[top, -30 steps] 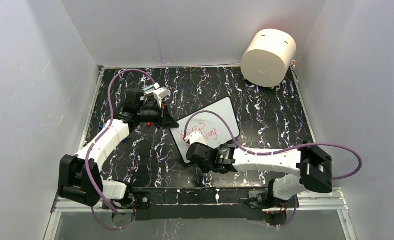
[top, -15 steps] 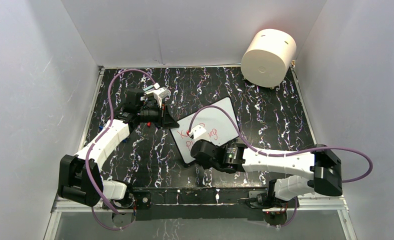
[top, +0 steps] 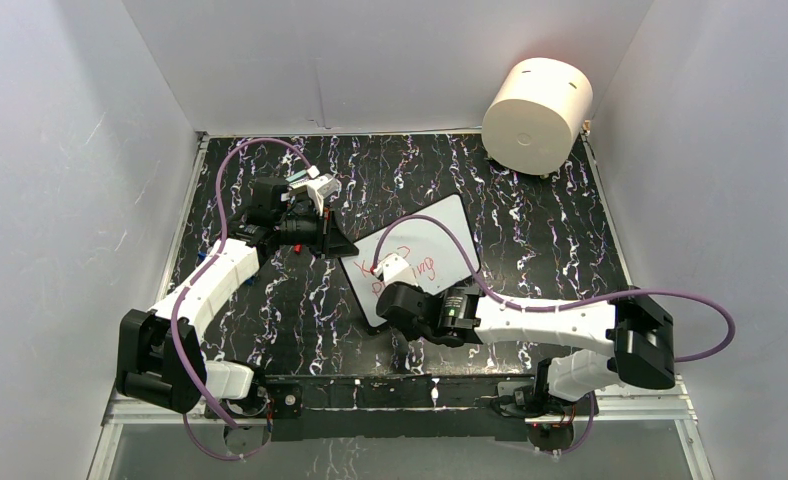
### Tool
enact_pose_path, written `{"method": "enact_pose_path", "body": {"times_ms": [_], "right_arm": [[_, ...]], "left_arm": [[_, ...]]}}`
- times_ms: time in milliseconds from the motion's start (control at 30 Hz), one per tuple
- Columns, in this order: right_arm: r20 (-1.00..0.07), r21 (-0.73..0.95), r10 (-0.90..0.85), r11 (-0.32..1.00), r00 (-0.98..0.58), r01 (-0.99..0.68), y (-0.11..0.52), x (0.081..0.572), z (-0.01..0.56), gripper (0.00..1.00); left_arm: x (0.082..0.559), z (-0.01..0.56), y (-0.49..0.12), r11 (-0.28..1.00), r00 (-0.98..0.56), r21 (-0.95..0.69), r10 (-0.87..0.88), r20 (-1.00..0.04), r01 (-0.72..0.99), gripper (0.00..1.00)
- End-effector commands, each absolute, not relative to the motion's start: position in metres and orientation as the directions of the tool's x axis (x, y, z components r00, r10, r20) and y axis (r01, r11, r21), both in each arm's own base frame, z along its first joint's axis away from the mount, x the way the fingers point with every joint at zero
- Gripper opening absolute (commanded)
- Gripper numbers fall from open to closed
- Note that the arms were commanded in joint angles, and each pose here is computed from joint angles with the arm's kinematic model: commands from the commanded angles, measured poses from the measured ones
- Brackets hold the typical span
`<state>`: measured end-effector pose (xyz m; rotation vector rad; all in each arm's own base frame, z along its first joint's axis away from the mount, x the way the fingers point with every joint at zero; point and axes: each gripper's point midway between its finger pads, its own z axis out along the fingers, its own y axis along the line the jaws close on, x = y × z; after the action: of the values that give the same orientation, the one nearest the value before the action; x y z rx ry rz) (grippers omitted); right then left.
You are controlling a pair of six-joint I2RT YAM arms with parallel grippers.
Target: Write a sentence on the whiteboard
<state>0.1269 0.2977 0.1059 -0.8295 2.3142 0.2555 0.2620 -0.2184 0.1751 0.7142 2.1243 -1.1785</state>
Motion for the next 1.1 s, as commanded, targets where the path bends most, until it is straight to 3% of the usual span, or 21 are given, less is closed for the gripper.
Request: {"method": "enact_pose_path", "body": {"times_ms": [0,1067], "right_arm": [[-0.667,-0.035,-0.475,0.789,-0.573,-0.614,0.304,0.132,0.112,0.00],[-0.690,-0.072,-0.438,0.833,-0.576,-0.548,0.284,0.141,0.117,0.00]], "left_arm": [[0.265,0.143,-0.205,0.574,-0.727,-0.525,0.194,-0.659,0.629,0.00],[0.265,0.143,-0.205,0.577,-0.726,-0.522,0.195,-0.659,0.628,0.00]]}}
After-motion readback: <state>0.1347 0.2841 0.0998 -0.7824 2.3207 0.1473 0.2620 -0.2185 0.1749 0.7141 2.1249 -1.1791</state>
